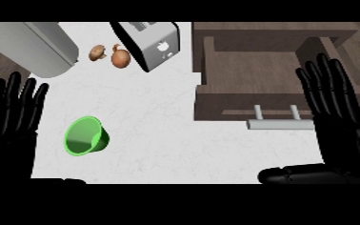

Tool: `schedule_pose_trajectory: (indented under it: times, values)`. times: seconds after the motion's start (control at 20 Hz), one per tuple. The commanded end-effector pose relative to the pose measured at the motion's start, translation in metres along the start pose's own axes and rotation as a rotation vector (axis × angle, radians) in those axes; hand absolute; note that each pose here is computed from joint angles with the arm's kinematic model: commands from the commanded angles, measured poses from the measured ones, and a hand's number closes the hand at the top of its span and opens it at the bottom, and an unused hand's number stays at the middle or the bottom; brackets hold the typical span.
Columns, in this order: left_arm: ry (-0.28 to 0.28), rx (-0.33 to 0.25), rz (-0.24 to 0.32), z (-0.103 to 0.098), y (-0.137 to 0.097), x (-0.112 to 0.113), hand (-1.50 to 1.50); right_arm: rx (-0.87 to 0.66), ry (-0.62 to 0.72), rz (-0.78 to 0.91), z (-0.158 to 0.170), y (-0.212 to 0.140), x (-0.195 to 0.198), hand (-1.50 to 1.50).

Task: Pick up the cup, place it into the drawer and close the drawer

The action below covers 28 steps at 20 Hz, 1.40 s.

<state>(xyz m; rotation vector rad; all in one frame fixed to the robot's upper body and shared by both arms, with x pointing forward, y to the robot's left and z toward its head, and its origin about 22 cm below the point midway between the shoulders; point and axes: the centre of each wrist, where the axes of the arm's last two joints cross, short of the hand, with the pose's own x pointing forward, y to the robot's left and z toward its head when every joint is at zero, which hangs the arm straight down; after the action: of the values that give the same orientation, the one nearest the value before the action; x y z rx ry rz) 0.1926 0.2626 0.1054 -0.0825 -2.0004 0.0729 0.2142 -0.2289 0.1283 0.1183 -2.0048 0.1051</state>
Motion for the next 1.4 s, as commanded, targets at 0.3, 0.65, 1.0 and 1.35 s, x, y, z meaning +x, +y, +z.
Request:
schedule_pose_trajectory:
  times: [0.3, 0.65, 1.0, 1.35]
  values:
    - [0.026, 0.033, 0.040, -0.009, -0.005, -0.019, -1.50, -0.015, -0.006, 0.006, -0.018, -0.013, -0.002, -1.50]
    - [0.060, 0.039, 0.006, -0.002, -0.012, -0.009, -1.50, -0.011, -0.009, -0.008, -0.005, -0.003, -0.009, -1.50]
    - [0.110, 0.076, -0.027, 0.015, 0.003, -0.032, -1.50, -0.012, -0.017, -0.005, -0.006, -0.015, -0.001, -1.50]
    - [0.166, 0.116, -0.032, 0.027, 0.019, -0.035, -1.50, -0.002, -0.028, -0.017, -0.005, 0.010, 0.017, -1.50]
